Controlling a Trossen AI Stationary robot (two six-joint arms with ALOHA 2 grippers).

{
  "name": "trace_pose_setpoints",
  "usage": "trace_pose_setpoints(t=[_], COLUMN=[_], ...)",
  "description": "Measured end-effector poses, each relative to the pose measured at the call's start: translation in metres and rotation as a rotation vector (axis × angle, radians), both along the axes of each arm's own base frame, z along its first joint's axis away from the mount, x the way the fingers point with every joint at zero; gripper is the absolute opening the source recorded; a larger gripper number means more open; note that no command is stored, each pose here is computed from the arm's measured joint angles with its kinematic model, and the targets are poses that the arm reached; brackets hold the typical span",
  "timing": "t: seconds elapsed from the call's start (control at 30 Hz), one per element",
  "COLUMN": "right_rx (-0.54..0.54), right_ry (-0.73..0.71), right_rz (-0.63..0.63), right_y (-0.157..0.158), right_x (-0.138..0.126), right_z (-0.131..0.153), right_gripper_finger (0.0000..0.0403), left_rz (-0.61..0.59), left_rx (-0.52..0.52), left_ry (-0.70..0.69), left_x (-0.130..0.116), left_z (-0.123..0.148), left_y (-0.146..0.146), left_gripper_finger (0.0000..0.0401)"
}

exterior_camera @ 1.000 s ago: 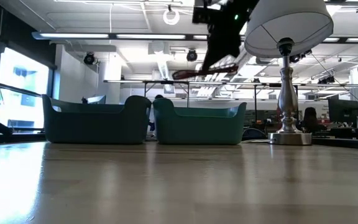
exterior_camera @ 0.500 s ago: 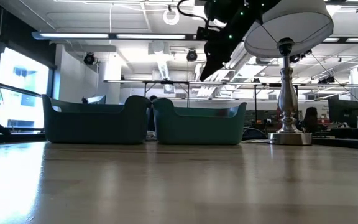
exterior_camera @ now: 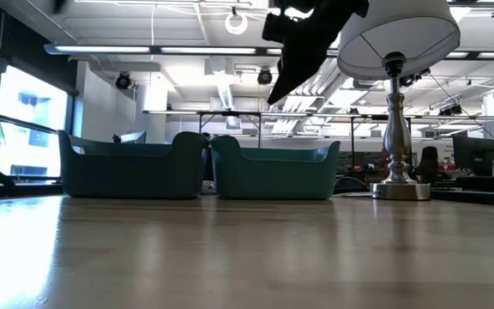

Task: Pick & Place USB Port
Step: Put the pink charger cable into the blue bin

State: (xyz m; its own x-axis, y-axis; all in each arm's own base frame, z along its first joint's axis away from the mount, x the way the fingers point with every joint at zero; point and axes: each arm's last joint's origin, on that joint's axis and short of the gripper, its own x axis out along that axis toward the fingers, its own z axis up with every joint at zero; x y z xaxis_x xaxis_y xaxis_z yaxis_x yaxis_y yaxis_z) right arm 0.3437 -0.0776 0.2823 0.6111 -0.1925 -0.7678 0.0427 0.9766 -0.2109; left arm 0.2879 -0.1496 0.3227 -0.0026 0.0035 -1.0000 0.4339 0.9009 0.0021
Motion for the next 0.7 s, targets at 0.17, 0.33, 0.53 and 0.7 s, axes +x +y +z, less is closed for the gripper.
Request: trace_pose_setpoints(t=[0.17,0.33,0.53,0.7], right_rx=[0.023,0.033,0.053,0.016], right_ry=[0.009,0.006,0.003,0.005], right_rz=[0.056,0.119,0.178,0.218], right_y=[0.028,0.056,0.087,0.110], right_x=[0.004,0.007,0.008,0.006], right_z=[-0.001,-0.001,-0.001,-0.001], right_gripper_finger=[0.0232,0.0232,0.0232,0.0232], left_rz=[0.105,0.181,0.301,0.429], left_rx=[-0.024,-0.076,-0.198,-0.267], left_ry=[0.146,0.106,0.002,-0.021], left_x=[-0.018,-0.026,-0.030,-0.041], left_z=[-0.041,-0.076,-0.098,-0.107], left_y=[-0.024,-0.048,-0.076,-0.097], left_gripper_finger=[0.0128,0.0170,0.0220,0.0234])
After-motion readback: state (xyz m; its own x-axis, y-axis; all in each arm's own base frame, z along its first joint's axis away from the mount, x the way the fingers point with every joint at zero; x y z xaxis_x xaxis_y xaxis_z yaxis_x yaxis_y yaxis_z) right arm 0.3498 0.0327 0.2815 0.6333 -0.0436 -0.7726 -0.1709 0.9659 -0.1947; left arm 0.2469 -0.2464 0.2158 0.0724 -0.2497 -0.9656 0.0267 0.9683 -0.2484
